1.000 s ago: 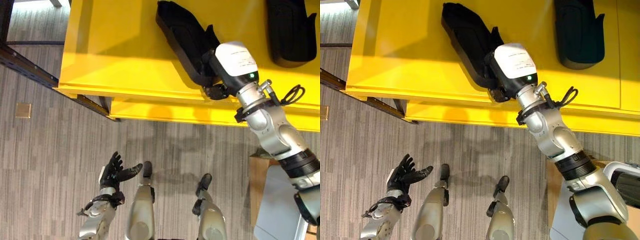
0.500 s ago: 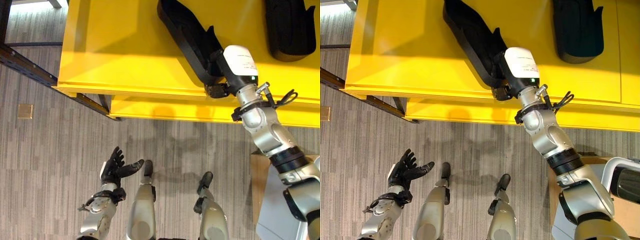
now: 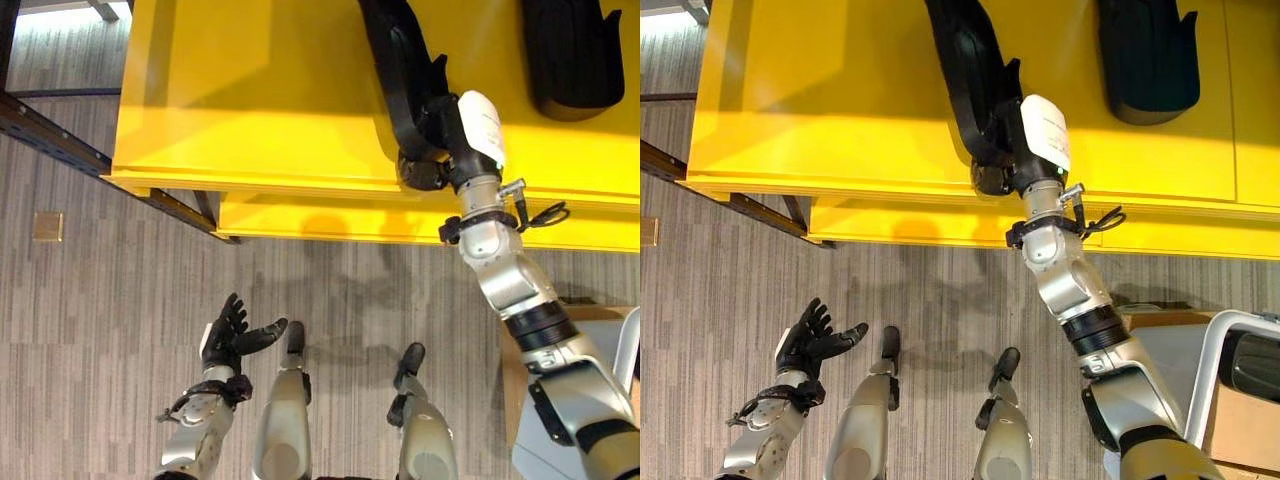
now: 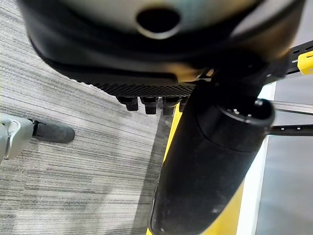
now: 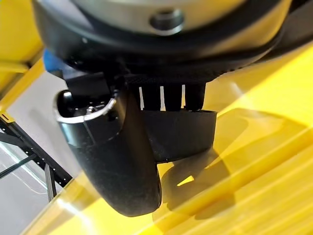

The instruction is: Move parts from the plastic box to the shelf.

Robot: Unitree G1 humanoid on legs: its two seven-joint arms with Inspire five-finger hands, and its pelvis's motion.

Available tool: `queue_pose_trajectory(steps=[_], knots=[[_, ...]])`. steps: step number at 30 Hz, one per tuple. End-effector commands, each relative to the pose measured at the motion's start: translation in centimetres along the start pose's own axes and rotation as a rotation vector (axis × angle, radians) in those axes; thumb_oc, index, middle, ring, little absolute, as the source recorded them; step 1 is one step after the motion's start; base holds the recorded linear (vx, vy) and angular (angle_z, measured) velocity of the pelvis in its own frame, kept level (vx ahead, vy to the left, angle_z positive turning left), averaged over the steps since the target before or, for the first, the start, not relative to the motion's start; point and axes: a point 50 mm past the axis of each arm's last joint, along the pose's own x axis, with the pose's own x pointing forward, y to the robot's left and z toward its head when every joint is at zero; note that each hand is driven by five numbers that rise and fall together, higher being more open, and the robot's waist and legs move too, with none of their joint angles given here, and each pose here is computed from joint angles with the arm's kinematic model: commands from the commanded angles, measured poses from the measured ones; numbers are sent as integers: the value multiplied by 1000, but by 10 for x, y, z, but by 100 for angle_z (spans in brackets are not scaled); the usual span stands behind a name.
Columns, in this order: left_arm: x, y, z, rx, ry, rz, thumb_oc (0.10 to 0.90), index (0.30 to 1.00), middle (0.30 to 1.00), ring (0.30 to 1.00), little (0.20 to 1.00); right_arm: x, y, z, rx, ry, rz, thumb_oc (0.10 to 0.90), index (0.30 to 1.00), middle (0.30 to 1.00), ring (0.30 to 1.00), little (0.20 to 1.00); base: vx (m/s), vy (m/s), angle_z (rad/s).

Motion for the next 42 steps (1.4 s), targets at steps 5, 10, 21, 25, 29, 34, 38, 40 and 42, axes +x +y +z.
queue_pose_trajectory(steps=[5, 10, 21, 25, 29, 34, 38, 40, 42], knots=[[-10, 3, 14, 14, -100, -1, 900, 1000, 1000, 1000, 1000, 14, -26, 49, 130, -194, -144, 400, 300, 300, 300, 300, 9, 2, 2], [-10, 5, 15, 16, -106, 4, 900, 1000, 1000, 1000, 1000, 21, -34, 60, 70, -255, -136, 400, 300, 300, 300, 300, 33, 1, 10], [-9, 5, 18, 5, -116, 4, 900, 1000, 1000, 1000, 1000, 36, -45, 58, 81, -204, -194, 400, 300, 300, 300, 300, 3, 1, 0], [-9, 5, 18, 4, -115, 9, 900, 1000, 1000, 1000, 1000, 37, -43, 51, 122, -156, -213, 400, 300, 300, 300, 300, -1, 9, 0], [-8, 3, 19, -1, -117, 7, 900, 1000, 1000, 1000, 1000, 35, -38, 43, 155, -109, -223, 400, 300, 300, 300, 300, -1, 9, 0], [-8, 3, 18, -3, -115, 14, 900, 1000, 1000, 1000, 1000, 32, -35, 41, 197, -89, -232, 400, 300, 300, 300, 300, 0, 0, 0], [-8, 3, 18, -5, -116, 13, 900, 1000, 1000, 1000, 1000, 33, -35, 42, 195, -91, -232, 400, 300, 300, 300, 300, 0, 0, 0], [-8, 3, 18, -7, -115, 15, 900, 1000, 1000, 1000, 1000, 33, -36, 42, 198, -91, -236, 400, 300, 300, 300, 300, 0, 0, 0], [-8, 2, 19, -6, -119, 12, 900, 1000, 1000, 1000, 1000, 35, -38, 43, 204, -92, -245, 400, 300, 300, 300, 300, 0, 0, 0]])
